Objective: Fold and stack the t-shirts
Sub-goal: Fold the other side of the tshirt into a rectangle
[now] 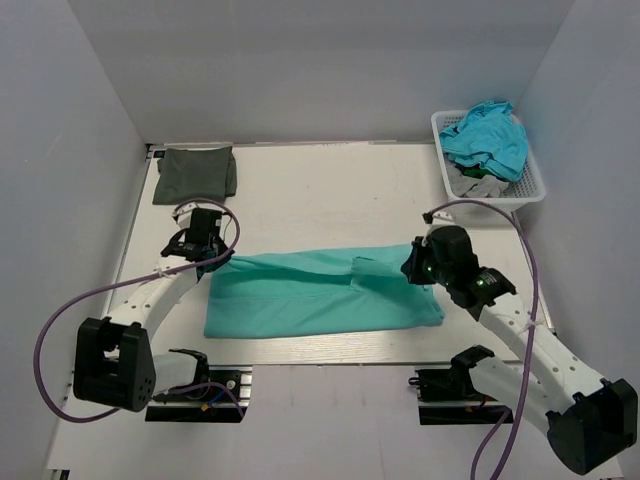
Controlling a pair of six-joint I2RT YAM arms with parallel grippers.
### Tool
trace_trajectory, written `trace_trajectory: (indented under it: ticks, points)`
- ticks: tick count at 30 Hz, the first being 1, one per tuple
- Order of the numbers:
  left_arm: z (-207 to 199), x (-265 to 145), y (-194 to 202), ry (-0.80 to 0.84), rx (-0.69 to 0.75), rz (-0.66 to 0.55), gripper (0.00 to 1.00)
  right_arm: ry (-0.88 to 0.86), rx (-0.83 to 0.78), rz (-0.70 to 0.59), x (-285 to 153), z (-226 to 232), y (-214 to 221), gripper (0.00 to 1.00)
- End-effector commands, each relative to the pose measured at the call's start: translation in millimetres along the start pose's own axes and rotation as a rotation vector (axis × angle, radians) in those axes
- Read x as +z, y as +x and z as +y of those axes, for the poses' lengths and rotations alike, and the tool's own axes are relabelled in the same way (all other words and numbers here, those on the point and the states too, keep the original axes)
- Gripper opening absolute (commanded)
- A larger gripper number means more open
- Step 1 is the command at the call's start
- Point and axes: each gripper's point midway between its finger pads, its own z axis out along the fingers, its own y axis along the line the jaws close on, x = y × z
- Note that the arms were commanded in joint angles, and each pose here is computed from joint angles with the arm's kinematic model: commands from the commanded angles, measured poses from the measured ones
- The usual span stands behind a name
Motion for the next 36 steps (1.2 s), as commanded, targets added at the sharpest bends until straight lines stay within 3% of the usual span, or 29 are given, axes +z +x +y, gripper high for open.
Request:
trace_trajectory:
  ticks: [1, 3, 4, 5, 6, 7, 8, 12, 16, 20, 26, 32, 36]
  points:
    - [5.3, -4.3, 0.4, -0.017, -0.037, -0.030, 0.16, -0.035, 0.055, 0.132, -2.4, 2.5, 47.2, 0.00]
    - [15.4, -6.4, 11.7, -0.059, -0.045, 0.013, 0.26, -0.078, 0.106, 0.193, -5.6, 10.4, 65.6, 0.00]
    - [20.9, -12.6, 11.8, -0.083, -0.063, 0.015, 0.36, -0.075, 0.124, 0.266, -9.9, 8.1, 88.7, 0.07]
    - [33.1, -17.6, 8.9, -0.158, -0.143, -0.010, 0.50, -0.065, 0.177, 0.290, -13.0, 9.1, 94.9, 0.24]
    - [56.1, -32.1, 20.6, -0.272, -0.157, 0.038, 0.68, -0.083, 0.189, 0.303, -18.9, 12.3, 98.9, 0.43]
    - [66.9, -41.1, 21.6, -0.331, -0.188, 0.036, 0.92, -0.059, 0.204, 0.346, -24.3, 8.0, 109.8, 0.59]
    - [76.4, -49.9, 18.7, -0.382, -0.211, 0.018, 0.98, -0.034, 0.230, 0.379, -30.2, 4.3, 116.7, 0.90]
    - [60.4, -81.7, -24.1, -0.365, -0.230, -0.050, 1.00, -0.050, 0.185, 0.337, -39.5, 10.5, 93.1, 0.90]
    - [24.1, -74.8, -43.1, -0.260, -0.170, -0.021, 1.00, -0.087, 0.136, 0.248, -27.3, 20.4, 58.9, 0.90]
    - [5.0, -47.8, -20.6, -0.214, -0.107, 0.112, 1.00, -0.155, 0.137, 0.196, -6.0, 38.8, 35.4, 0.90]
    - [15.4, -36.6, 34.3, -0.238, -0.080, 0.323, 1.00, -0.171, 0.178, 0.220, 15.3, 42.7, 43.8, 0.90]
    - [15.8, -51.3, 55.7, -0.176, -0.166, 0.391, 0.98, -0.087, 0.165, 0.296, 31.0, 23.2, 72.2, 0.90]
    - [16.2, -49.5, 52.7, -0.192, -0.223, 0.360, 0.97, -0.081, 0.157, 0.304, 34.8, 20.7, 76.2, 0.90]
